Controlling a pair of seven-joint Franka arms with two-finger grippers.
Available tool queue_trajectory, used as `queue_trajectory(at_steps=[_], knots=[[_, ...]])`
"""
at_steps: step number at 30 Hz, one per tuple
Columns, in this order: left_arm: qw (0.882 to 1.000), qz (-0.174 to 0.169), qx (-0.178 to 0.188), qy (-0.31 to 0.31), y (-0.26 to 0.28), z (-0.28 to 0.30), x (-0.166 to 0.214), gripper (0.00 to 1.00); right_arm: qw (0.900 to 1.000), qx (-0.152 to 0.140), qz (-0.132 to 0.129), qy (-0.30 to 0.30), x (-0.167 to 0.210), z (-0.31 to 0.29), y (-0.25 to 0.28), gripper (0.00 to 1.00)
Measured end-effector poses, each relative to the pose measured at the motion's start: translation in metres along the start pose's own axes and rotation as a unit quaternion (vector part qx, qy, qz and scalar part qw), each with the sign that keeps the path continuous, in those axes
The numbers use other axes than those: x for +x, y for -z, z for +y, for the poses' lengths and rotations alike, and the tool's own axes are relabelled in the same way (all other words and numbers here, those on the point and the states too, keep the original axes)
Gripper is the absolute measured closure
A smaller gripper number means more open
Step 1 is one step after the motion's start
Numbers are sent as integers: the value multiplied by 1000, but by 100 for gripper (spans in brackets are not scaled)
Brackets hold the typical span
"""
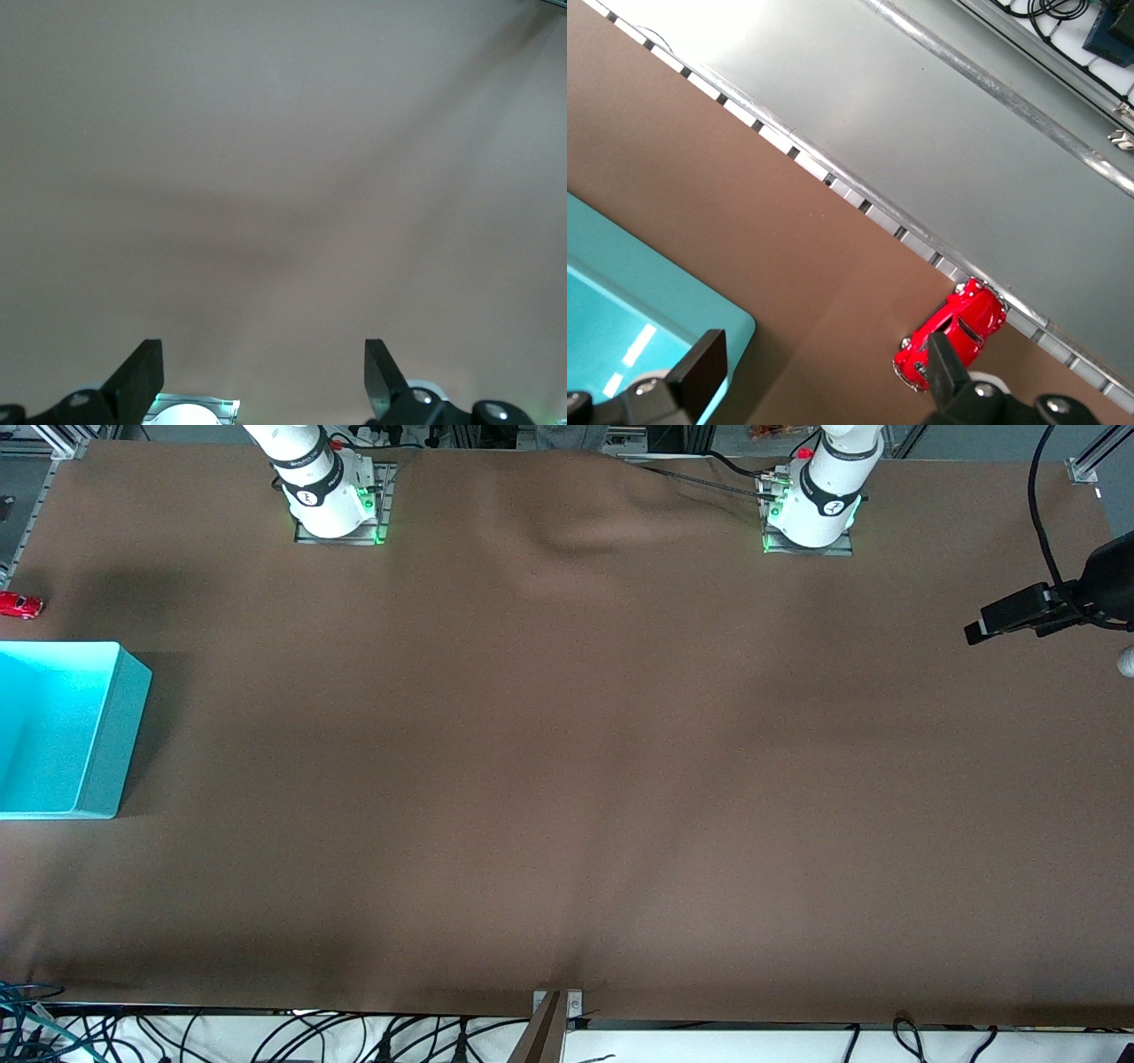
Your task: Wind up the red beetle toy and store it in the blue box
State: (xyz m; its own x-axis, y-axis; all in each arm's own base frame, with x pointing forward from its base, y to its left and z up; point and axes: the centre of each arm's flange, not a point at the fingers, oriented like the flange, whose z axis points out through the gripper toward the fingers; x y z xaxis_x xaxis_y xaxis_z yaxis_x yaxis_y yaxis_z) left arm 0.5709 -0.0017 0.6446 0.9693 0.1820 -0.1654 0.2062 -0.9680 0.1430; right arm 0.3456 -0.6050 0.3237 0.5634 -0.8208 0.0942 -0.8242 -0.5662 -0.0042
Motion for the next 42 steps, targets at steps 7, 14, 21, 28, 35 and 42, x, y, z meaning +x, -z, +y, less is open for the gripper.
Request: queue_trajectory(at_steps=[7, 14, 21, 28, 35, 42], knots=[[1000, 0, 0, 0, 0, 0, 0, 0, 999, 7, 15, -27, 1, 13, -13, 0], [1000, 0, 0, 0, 0, 0, 0, 0, 998, -4, 39, -51, 0, 27, -39, 0], [1000, 0, 0, 0, 0, 0, 0, 0, 997, 4, 37, -72, -13, 27, -62, 0], [1000, 0, 0, 0, 0, 0, 0, 0, 995, 13, 41, -88, -15, 19, -66, 0], [1000, 0, 0, 0, 0, 0, 0, 0, 992, 17, 41, -115, -15, 16, -66, 0], [1000, 0, 0, 0, 0, 0, 0, 0, 990, 19, 38, -134, -17, 2, -71, 0]])
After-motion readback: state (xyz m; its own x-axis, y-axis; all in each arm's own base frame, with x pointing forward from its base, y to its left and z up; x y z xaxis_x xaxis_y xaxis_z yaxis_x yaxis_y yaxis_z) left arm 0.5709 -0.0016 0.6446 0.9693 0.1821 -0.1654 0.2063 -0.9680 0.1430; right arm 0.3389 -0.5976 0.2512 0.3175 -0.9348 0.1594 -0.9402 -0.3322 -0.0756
